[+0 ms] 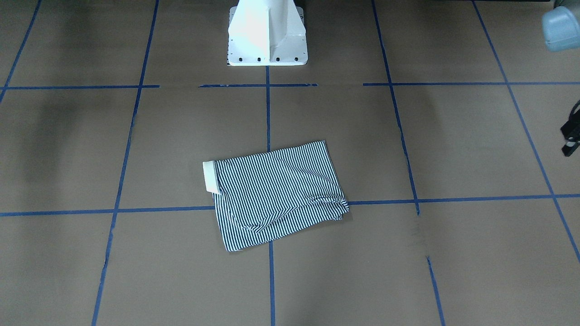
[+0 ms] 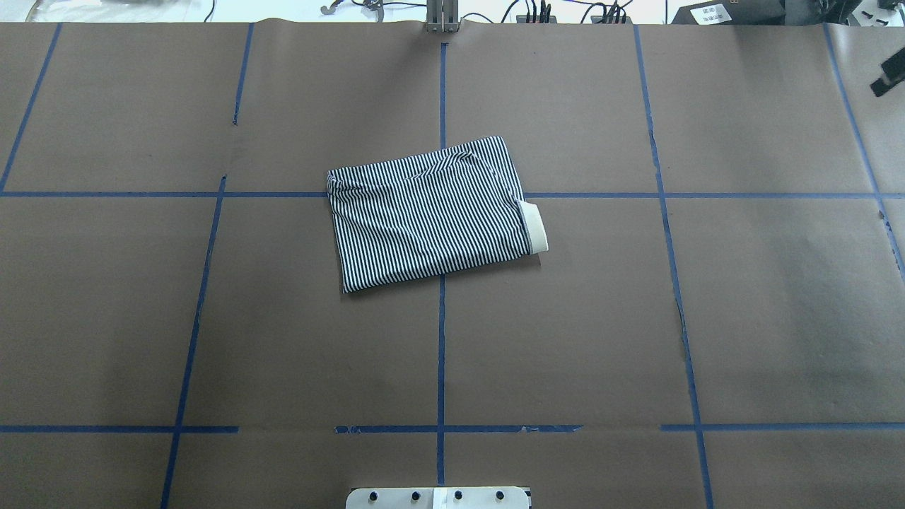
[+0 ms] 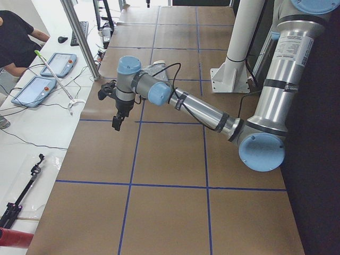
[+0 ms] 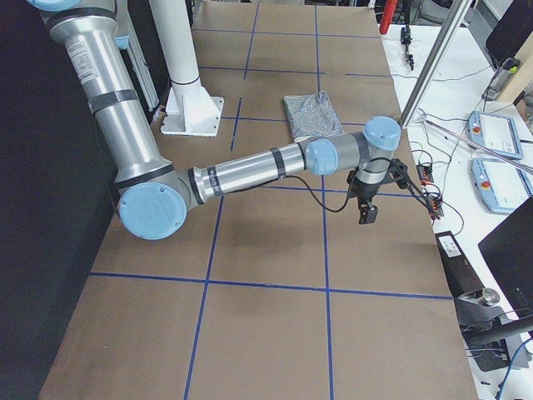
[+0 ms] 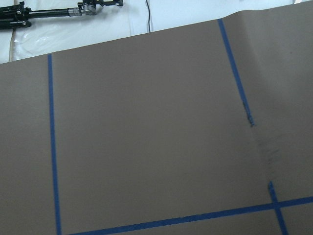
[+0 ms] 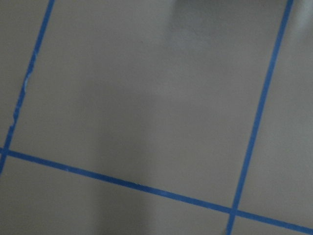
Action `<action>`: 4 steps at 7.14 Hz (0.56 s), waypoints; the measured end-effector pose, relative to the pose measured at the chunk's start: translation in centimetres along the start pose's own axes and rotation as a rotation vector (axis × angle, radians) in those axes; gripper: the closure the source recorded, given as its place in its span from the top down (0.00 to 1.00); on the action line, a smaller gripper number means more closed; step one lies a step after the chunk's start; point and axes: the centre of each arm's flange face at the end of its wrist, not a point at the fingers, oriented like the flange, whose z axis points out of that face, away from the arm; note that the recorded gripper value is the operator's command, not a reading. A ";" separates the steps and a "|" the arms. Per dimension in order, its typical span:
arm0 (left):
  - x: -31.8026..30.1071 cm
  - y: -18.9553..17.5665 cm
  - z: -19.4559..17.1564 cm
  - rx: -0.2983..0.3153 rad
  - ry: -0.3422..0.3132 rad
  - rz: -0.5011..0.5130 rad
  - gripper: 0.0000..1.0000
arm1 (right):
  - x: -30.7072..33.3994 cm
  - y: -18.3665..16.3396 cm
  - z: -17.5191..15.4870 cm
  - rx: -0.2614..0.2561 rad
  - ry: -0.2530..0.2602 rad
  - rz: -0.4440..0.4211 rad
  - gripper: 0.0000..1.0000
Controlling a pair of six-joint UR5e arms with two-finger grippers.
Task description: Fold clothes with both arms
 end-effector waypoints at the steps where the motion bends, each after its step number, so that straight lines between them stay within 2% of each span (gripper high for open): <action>1: -4.6 2.8 0.0 -0.019 -0.018 0.107 1.00 | 4.5 4.3 0.4 -0.011 -0.005 -0.008 1.00; 2: -7.2 5.2 0.3 -0.039 -0.025 0.214 1.00 | 7.7 8.4 1.3 -0.023 -0.006 0.002 1.00; 4: -9.1 7.8 2.0 -0.081 -0.026 0.262 1.00 | 11.0 15.3 3.9 -0.053 -0.019 0.059 1.00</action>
